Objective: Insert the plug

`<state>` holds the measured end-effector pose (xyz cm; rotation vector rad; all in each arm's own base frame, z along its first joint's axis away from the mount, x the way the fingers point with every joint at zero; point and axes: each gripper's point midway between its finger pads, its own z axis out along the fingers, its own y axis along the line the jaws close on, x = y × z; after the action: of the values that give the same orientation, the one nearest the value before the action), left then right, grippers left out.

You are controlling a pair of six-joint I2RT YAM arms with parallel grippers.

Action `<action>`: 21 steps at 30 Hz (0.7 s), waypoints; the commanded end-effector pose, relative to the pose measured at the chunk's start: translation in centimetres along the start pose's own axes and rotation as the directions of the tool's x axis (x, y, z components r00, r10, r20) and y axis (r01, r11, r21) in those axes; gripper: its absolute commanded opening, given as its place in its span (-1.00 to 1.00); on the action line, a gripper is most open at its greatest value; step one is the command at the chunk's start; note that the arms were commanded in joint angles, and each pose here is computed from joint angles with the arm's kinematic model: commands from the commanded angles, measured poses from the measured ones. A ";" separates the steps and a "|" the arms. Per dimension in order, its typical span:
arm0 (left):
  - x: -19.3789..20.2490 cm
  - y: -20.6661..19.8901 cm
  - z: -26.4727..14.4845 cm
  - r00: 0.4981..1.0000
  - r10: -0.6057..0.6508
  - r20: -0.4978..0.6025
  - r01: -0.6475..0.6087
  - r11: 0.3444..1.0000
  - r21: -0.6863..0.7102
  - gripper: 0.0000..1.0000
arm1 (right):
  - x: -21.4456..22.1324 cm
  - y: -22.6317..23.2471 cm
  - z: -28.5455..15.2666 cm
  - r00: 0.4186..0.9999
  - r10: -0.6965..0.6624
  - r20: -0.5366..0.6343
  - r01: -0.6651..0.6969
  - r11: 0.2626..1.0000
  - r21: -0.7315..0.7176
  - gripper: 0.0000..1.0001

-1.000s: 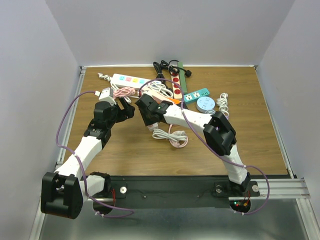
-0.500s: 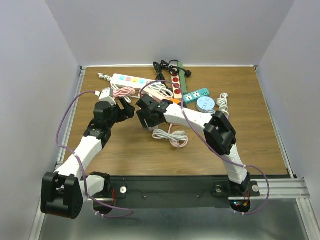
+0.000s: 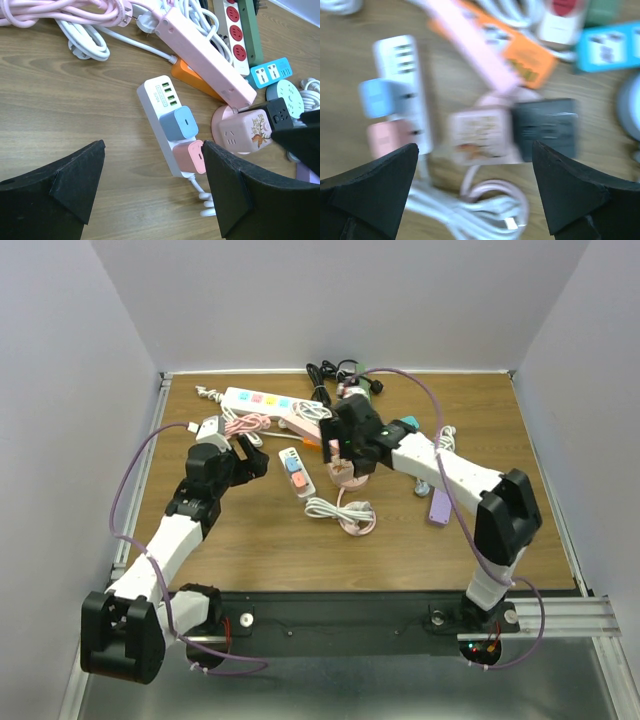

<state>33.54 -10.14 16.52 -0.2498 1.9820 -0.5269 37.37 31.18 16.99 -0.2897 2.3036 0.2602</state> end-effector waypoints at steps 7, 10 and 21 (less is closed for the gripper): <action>-5.8 -1.8 -2.3 0.986 0.040 0.159 -0.043 0.999 0.011 0.81 | -3.2 -17.0 -3.5 0.918 0.260 0.298 -0.323 0.928 0.184 1.00; -6.5 -1.9 -2.7 0.984 0.050 0.170 -0.051 0.999 0.002 0.81 | -3.3 -19.8 -6.5 0.890 0.246 0.385 -0.355 0.902 0.244 1.00; -8.5 -2.3 -3.4 0.971 0.068 0.229 -0.068 0.998 -0.009 0.81 | -2.2 -24.6 -13.6 0.789 0.198 0.581 -0.470 0.804 0.365 1.00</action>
<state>33.60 -8.55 21.43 -0.2533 1.8737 -0.4493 36.65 6.20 24.32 0.3761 1.8569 -0.0073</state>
